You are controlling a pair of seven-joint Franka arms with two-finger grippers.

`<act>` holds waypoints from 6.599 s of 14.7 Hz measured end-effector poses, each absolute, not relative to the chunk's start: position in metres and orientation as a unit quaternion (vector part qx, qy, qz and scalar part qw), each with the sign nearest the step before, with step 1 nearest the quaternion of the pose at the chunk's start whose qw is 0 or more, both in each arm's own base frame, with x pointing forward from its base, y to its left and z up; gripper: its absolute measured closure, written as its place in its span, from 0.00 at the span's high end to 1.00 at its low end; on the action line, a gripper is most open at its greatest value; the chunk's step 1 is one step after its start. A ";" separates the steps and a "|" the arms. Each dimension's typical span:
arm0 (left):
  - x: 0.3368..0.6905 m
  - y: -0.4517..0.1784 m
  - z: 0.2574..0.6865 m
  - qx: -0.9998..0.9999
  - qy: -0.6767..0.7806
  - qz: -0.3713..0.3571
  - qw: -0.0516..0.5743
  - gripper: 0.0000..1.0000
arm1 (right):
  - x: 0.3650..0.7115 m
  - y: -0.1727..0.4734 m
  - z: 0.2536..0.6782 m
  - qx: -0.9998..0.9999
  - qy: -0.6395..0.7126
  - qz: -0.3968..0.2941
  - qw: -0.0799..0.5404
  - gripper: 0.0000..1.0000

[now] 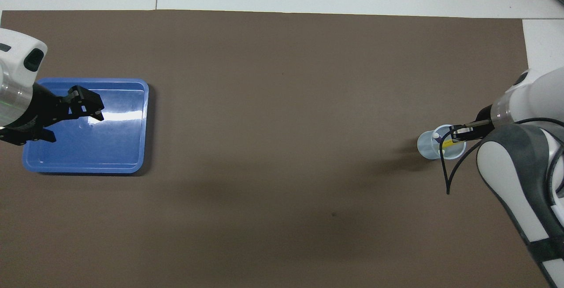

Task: Right arm passes pens to left for tray arrangement
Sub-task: 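Lift the yellow pen with the right gripper while the left gripper approaches, then grasp the yellow pen tip with the left gripper from the right gripper, then carry the yellow pen to the tray with the left gripper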

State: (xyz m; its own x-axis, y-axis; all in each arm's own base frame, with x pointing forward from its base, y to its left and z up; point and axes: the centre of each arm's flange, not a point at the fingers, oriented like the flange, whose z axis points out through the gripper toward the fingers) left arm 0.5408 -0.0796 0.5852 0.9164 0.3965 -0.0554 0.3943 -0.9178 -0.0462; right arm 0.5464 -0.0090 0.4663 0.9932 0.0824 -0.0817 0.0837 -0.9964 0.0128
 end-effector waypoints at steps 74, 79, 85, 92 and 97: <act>0.440 -0.366 0.572 -0.699 -0.676 0.134 -0.188 0.18 | 0.487 0.227 0.529 0.871 -0.002 0.029 -0.490 0.18; 0.440 -0.367 0.573 -0.703 -0.674 0.127 -0.187 0.18 | 0.487 0.228 0.529 0.871 -0.002 0.028 -0.490 0.18; 0.432 -0.375 0.572 -0.718 -0.664 0.111 -0.176 0.18 | 0.488 0.225 0.531 0.873 -0.002 0.031 -0.487 0.54; 0.462 -0.327 0.551 -0.784 -0.595 0.082 -0.155 0.18 | 0.492 0.200 0.528 0.903 0.036 0.021 -0.428 1.00; 0.505 -0.223 0.531 -0.855 -0.499 0.071 -0.126 0.18 | 0.503 0.157 0.523 0.944 0.092 0.042 -0.313 1.00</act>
